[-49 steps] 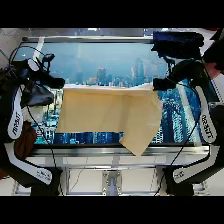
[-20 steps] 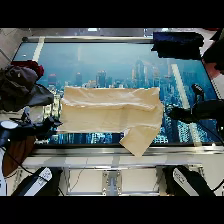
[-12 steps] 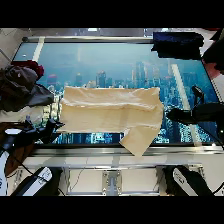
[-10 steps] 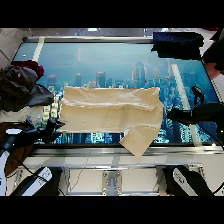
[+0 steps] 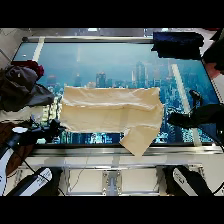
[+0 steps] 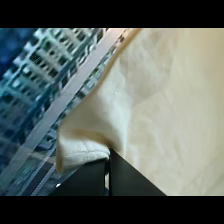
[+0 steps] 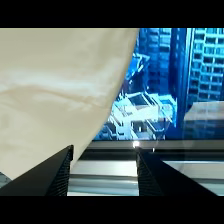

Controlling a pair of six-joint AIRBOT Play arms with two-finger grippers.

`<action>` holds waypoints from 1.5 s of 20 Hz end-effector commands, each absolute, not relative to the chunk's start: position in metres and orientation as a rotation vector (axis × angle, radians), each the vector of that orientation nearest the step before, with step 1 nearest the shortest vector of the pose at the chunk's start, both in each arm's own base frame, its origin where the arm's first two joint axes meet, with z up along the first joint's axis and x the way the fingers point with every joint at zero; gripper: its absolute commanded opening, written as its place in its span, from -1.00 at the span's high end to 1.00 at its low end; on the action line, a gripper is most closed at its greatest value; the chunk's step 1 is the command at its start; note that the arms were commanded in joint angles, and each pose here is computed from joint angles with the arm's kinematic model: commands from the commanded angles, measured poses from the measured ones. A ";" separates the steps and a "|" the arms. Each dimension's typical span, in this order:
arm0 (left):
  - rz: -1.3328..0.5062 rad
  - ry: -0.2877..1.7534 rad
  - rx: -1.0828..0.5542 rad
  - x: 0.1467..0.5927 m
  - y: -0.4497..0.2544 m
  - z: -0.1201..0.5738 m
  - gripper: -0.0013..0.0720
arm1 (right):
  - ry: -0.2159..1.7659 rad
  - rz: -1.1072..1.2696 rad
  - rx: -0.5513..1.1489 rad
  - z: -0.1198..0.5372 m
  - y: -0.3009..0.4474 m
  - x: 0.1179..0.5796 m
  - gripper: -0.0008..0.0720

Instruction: Fold the shirts.

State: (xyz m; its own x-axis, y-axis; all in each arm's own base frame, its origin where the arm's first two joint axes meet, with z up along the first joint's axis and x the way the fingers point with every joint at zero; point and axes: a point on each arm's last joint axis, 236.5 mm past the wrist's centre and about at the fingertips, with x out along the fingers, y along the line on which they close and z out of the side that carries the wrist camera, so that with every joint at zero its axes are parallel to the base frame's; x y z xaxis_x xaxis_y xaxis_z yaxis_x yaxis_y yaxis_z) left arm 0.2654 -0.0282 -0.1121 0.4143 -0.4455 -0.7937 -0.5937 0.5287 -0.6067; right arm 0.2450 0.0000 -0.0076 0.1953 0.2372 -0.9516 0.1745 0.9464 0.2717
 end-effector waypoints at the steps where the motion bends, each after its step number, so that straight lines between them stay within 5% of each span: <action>1: 0.101 1.198 -1.058 0.267 -0.029 -0.111 0.94 | 1.476 0.061 0.449 -0.037 0.019 0.219 -0.27; 5: 0.097 1.202 -1.058 0.267 -0.030 -0.111 0.94 | 1.470 0.077 0.719 -0.089 0.065 0.204 -0.27; 13: 0.093 1.204 -1.057 0.266 -0.031 -0.111 0.94 | 1.473 0.127 0.653 -0.119 0.110 0.200 -0.23; 15: 0.083 1.212 -1.060 0.265 -0.033 -0.110 0.94 | 1.503 0.166 0.639 -0.117 0.122 0.193 0.88; 16: 0.047 1.208 -1.030 0.266 -0.035 -0.105 0.94 | 1.526 0.196 0.629 -0.112 0.127 0.187 0.93; 22: -0.192 1.097 -0.813 0.270 -0.039 -0.013 0.94 | 1.424 0.439 0.484 -0.010 0.141 0.184 0.94; 27: -0.216 0.886 -0.626 0.293 -0.028 0.070 0.95 | 0.985 0.404 0.441 0.101 0.130 0.262 0.94; 30: -0.186 0.836 -0.462 0.334 -0.018 0.089 0.95 | 0.918 0.370 0.411 0.108 0.123 0.317 0.94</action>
